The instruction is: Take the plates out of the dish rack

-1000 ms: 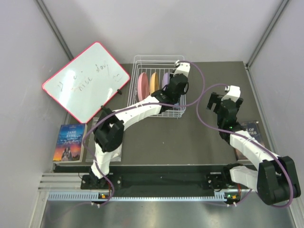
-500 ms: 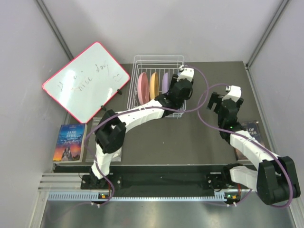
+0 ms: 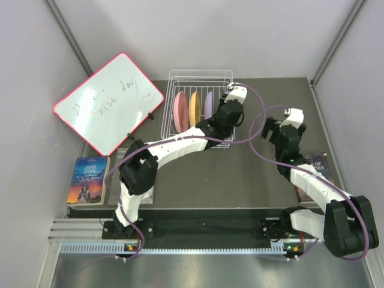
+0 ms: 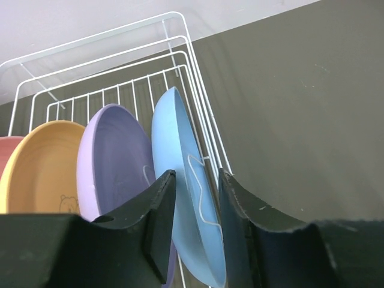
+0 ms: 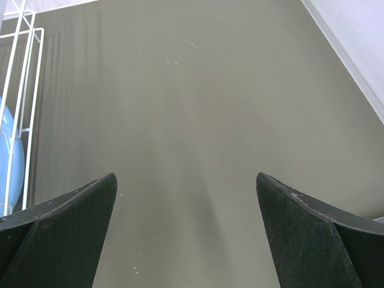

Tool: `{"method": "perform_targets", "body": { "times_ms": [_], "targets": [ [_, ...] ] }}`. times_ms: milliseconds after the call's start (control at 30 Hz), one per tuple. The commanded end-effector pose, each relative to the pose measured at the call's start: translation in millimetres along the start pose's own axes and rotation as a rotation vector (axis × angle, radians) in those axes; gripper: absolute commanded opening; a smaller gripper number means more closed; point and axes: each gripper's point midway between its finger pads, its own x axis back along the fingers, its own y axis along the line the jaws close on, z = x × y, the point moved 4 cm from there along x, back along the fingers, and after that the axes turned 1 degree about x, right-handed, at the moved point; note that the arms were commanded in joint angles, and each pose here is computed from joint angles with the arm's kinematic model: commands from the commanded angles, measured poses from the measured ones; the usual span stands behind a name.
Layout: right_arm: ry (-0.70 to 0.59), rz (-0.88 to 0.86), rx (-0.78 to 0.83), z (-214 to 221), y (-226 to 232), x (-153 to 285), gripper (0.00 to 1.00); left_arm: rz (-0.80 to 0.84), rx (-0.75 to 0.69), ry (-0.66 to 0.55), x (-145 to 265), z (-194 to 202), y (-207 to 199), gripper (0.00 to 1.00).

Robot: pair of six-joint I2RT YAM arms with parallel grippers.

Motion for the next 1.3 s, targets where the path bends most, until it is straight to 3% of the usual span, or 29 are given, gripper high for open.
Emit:
{"method": "perform_targets", "body": {
  "times_ms": [0, 100, 200, 267, 467, 567, 667, 767, 833, 900, 1000, 1033, 1133, 1167, 1267],
  "targets": [
    [-0.013, 0.003, -0.021, -5.1, -1.6, -2.5, 1.0, -0.046, 0.028, -0.029, 4.6, -9.2, 8.4, 0.37],
    [-0.015, 0.006, -0.024, -5.9, -2.1, -2.7, 1.0, -0.065, 0.023, -0.024, 2.0, -3.5, 10.2, 0.37],
    [-0.008, 0.003, -0.021, -4.2, -1.3, -3.1, 1.0, -0.064, 0.019, -0.019, 1.5, 0.9, 9.1, 0.5],
    [-0.008, 0.004, -0.022, -4.9, -1.5, -3.6, 1.0, -0.066, 0.016, -0.016, 0.6, 4.0, 9.8, 0.45],
    [-0.005, 0.004, -0.023, -4.1, -2.3, -3.4, 1.0, -0.077, -0.003, -0.001, -3.1, 13.4, 9.1, 0.47],
    [-0.008, 0.005, -0.024, -4.9, -2.7, -3.4, 1.0, -0.085, -0.002, 0.004, -4.7, 16.9, 9.8, 0.39],
    [-0.005, 0.004, -0.025, -4.0, -2.7, -3.9, 1.0, -0.096, -0.008, 0.01, -6.7, 21.2, 10.0, 0.38],
    [0.0, -0.001, -0.026, -2.9, -1.4, -4.3, 1.0, -0.107, -0.016, 0.015, -8.3, 25.1, 10.5, 0.41],
    [-0.002, 0.0, -0.026, -3.4, -1.6, -4.2, 1.0, -0.114, -0.021, 0.02, -8.9, 27.9, 10.2, 0.53],
    [0.0, 0.002, -0.026, -3.0, -2.1, -4.5, 1.0, -0.118, -0.029, 0.026, -10.7, 31.9, 10.5, 0.53],
    [0.001, 0.002, -0.028, -2.6, -2.6, -4.9, 1.0, -0.126, -0.036, 0.032, -12.2, 36.3, 9.8, 0.39],
    [0.001, 0.002, -0.028, -2.6, -2.6, -4.9, 1.0, -0.126, -0.037, 0.032, -12.2, 36.4, 9.9, 0.27],
    [0.001, -0.001, -0.03, -2.9, -2.3, -5.1, 1.0, -0.132, -0.043, 0.029, -13.4, 36.8, 11.0, 0.1],
    [-0.001, 0.0, -0.033, -3.2, -2.4, -5.1, 1.0, -0.131, -0.051, 0.026, -13.4, 35.8, 10.4, 0.0],
    [0.0, -0.003, -0.033, -2.9, -2.4, -5.9, 1.0, -0.152, -0.066, 0.016, -13.9, 30.9, 13.9, 0.0]
  ]
}}
